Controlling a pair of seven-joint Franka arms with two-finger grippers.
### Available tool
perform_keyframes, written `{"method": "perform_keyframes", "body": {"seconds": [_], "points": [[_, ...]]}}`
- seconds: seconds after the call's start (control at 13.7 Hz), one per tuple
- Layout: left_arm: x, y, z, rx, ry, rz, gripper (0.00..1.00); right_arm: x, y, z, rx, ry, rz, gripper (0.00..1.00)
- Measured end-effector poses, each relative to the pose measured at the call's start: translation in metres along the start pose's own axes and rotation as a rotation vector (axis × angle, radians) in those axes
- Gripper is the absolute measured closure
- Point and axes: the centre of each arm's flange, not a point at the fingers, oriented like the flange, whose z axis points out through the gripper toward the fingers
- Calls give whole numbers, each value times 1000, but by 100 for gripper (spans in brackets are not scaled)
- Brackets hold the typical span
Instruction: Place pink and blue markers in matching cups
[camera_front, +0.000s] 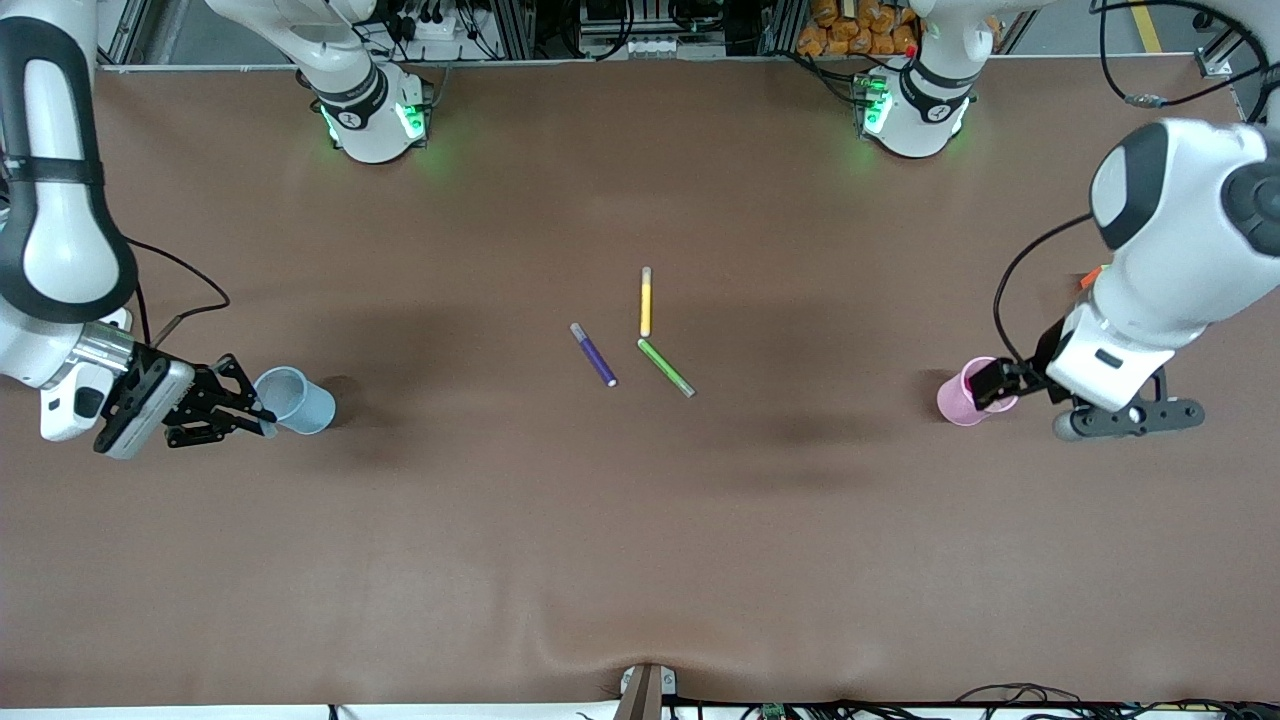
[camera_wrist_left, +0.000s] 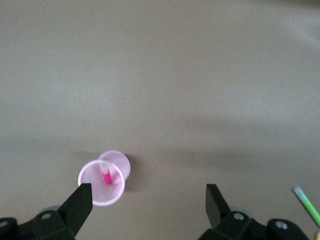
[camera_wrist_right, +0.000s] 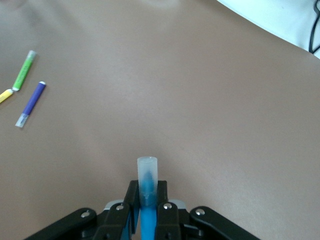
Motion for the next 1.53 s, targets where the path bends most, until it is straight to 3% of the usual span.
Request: {"method": "perform_keyframes", "body": {"seconds": [0.29, 0.66, 1.02, 1.53], "points": [[-29, 16, -47, -14, -36, 5, 0, -28, 8, -13, 61, 147, -95, 83], [-45, -24, -83, -32, -89, -35, 0, -57, 7, -15, 148, 321, -136, 83], [-62, -75, -113, -30, -123, 20, 0, -83, 4, 15, 219, 330, -106, 83], [-100, -92, -159, 8, -151, 86, 0, -113, 16, 37, 212, 331, -138, 83]]}}
